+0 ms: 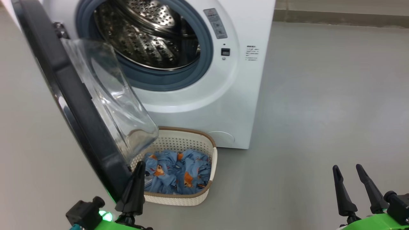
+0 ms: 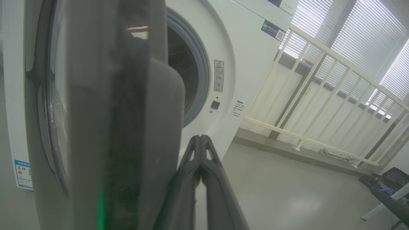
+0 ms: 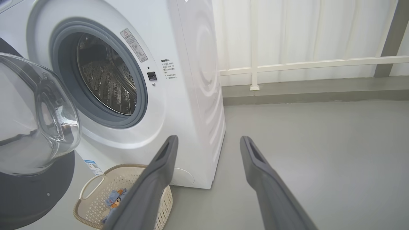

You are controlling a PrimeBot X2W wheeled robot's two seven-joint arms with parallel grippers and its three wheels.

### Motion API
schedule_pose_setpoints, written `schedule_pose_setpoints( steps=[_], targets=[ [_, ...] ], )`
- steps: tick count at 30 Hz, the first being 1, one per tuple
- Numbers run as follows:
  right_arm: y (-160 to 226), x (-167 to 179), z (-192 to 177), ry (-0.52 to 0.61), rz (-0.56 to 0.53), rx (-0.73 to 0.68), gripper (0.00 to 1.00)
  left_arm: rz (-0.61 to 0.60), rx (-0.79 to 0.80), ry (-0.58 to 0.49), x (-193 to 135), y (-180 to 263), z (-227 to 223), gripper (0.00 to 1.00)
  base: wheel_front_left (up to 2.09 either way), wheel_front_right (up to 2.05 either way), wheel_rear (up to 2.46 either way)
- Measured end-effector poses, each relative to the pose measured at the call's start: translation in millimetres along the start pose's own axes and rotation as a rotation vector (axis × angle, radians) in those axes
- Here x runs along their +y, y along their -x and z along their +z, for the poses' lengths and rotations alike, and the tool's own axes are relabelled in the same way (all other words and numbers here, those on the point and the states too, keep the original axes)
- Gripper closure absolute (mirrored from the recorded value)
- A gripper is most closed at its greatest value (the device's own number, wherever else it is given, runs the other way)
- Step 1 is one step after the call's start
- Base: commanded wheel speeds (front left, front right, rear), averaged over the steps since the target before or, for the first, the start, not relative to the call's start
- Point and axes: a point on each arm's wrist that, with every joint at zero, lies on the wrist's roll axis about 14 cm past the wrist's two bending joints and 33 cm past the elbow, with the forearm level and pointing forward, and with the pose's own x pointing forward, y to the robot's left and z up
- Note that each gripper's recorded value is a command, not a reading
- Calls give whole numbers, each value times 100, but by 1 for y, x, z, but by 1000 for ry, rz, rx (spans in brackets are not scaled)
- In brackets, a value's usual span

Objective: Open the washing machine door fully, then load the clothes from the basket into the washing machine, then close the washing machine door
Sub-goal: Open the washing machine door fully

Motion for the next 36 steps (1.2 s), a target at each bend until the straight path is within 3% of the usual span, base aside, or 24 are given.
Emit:
schedule_pose_setpoints(
  steps=[9,24,36],
  targets=[
    [-14,18,-6,-4,60,18,0,78,-24,-28,24,15,9,100,0,0,0],
    [-32,46,-16,-14,147,44,0,298,-88,-87,91,48,36,100,0,0,0],
    [-34,50,-18,-18,159,46,0,436,-128,-128,132,69,55,100,0,0,0]
  ],
)
